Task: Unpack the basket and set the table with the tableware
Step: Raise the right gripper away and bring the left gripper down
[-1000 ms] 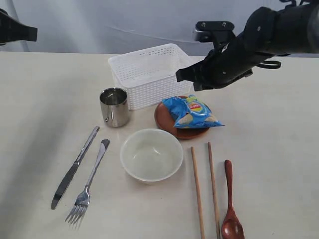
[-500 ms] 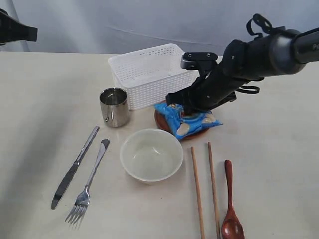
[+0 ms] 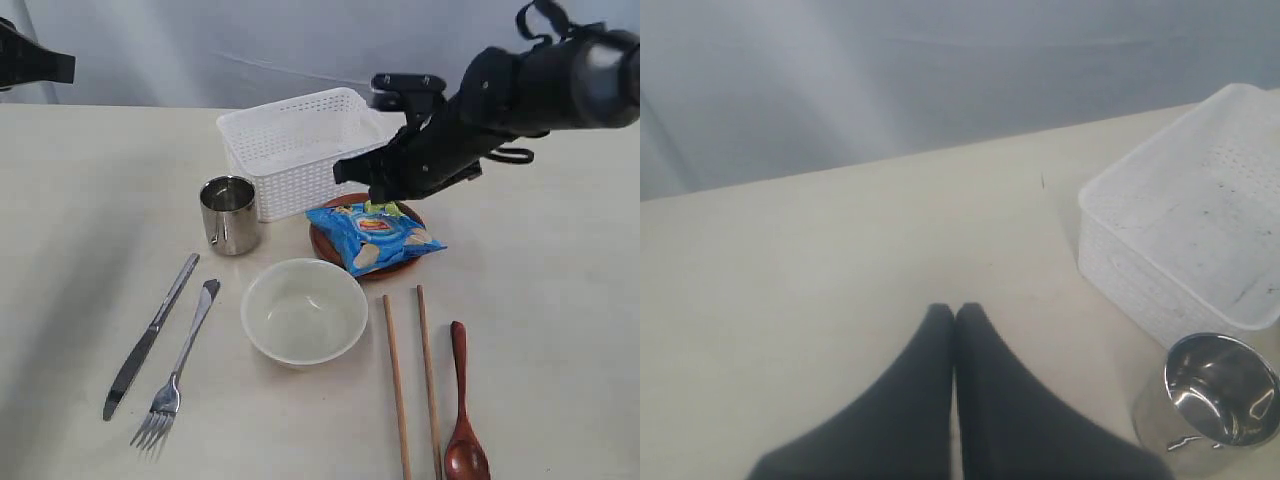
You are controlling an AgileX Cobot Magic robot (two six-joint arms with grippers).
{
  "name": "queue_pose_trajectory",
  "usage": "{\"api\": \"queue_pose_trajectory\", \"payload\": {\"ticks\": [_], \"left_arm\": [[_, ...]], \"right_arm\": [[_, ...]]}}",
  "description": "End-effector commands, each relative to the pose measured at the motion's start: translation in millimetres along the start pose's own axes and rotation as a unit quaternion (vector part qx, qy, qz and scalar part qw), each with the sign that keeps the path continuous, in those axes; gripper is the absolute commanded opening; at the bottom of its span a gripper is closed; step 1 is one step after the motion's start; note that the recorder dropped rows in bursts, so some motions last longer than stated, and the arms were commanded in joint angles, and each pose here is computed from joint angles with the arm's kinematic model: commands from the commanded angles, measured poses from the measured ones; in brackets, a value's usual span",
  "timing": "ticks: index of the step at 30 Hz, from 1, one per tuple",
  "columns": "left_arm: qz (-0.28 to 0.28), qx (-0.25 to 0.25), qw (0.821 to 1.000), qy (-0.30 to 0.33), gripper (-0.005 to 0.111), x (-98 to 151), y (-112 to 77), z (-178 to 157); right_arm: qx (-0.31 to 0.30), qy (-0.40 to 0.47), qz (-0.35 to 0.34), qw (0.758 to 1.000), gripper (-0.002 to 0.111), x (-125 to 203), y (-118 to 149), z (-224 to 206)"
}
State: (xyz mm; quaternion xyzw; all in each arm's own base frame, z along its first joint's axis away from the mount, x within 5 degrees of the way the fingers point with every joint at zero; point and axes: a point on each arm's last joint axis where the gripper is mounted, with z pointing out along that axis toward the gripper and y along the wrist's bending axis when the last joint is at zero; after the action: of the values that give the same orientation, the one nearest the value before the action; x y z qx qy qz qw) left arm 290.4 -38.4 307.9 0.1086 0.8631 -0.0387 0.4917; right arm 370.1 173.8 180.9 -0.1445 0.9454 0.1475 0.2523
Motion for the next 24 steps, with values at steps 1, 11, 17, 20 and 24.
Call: {"api": "queue_pose_trajectory", "payload": {"ticks": [1,11,17,20,24], "left_arm": [[-0.011,0.001,1.0,0.002,0.0,2.2,0.5,1.2],[0.001,0.043,0.995,0.092,0.0,18.5,-7.2,-0.7],[0.014,0.104,0.969,0.223,0.0,43.6,-16.7,-0.9],[0.025,0.126,0.958,0.257,0.0,54.3,-29.6,16.4],[0.067,0.157,0.941,0.291,0.0,68.5,-59.4,36.7]], "right_arm": [[-0.008,-0.027,-0.017,0.999,0.0,-10.9,7.9,-43.7],[-0.016,0.03,-0.113,0.993,0.0,2.8,36.5,-62.9],[0.062,-0.038,-0.08,0.994,0.0,6.9,-34.9,-78.2],[0.103,-0.073,-0.05,0.991,0.0,9.6,-74.8,-89.5],[0.13,-0.111,-0.005,0.985,0.0,6.2,-102.2,-110.1]]}}
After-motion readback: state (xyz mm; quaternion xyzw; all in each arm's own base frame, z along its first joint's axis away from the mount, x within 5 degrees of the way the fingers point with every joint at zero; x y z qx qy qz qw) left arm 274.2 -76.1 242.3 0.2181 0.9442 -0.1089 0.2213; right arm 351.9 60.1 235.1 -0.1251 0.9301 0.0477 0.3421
